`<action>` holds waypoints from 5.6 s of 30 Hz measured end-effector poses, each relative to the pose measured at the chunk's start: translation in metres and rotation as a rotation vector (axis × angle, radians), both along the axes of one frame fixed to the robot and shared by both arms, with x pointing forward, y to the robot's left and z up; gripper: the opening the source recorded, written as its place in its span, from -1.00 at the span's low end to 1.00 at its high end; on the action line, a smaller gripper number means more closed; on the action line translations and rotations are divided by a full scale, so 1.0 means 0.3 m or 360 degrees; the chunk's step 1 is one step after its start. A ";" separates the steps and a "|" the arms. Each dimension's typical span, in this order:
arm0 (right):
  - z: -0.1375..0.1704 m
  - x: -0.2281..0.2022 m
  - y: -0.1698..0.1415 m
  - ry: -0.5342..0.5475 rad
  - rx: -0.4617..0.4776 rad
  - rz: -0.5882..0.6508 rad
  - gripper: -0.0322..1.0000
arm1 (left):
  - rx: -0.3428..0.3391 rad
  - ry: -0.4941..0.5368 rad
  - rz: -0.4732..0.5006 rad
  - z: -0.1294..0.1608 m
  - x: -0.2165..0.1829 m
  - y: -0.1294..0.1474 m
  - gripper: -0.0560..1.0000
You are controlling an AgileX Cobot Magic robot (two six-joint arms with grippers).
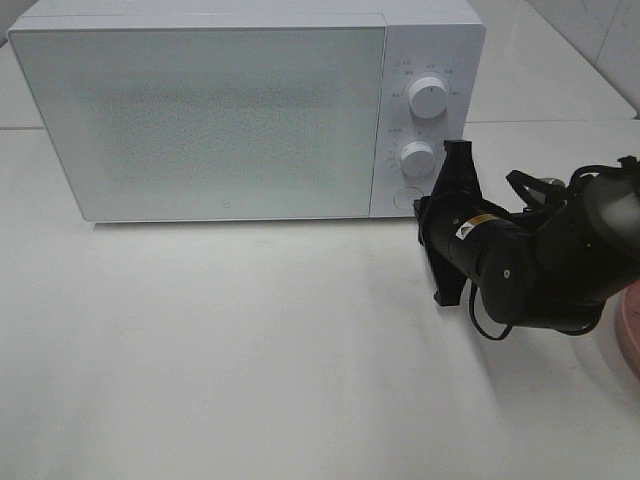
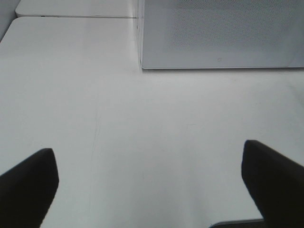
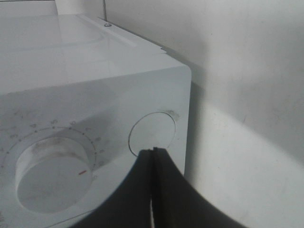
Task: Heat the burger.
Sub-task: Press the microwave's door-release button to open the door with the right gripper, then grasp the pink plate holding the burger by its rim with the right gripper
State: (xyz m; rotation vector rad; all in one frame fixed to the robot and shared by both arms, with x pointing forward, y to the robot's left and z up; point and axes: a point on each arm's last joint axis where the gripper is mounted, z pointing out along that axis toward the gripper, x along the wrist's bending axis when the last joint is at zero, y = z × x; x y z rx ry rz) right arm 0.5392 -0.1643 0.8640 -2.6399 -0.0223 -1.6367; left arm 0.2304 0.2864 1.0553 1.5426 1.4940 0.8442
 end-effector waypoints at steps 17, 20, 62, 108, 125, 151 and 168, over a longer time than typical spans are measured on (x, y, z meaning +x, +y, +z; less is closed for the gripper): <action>-0.018 0.067 0.024 0.0010 0.0012 -0.0099 -0.93 | 0.0000 0.0000 0.0000 0.000 0.000 0.000 0.93; -0.025 0.072 0.028 0.0042 0.0023 -0.0113 -0.93 | 0.0000 0.0000 0.0000 0.000 0.000 0.000 0.93; -0.059 0.141 0.066 0.0025 -0.0021 -0.0175 -0.93 | 0.0000 0.0000 0.0000 0.000 0.000 0.000 0.93; -0.033 0.132 0.071 0.0008 -0.0039 -0.0120 -0.93 | 0.0000 0.0000 0.0000 0.000 0.000 0.000 0.93; 0.040 0.003 0.033 0.0121 -0.0093 0.0106 -0.93 | 0.0000 0.0000 0.0000 0.000 0.000 0.000 0.93; 0.217 -0.125 -0.085 0.0478 -0.1007 0.1248 -0.93 | 0.0000 0.0000 0.0000 0.000 0.000 0.000 0.93; 0.287 -0.214 -0.119 0.0711 -0.1541 0.2084 -0.81 | 0.0000 0.0000 0.0000 0.000 0.000 0.000 0.93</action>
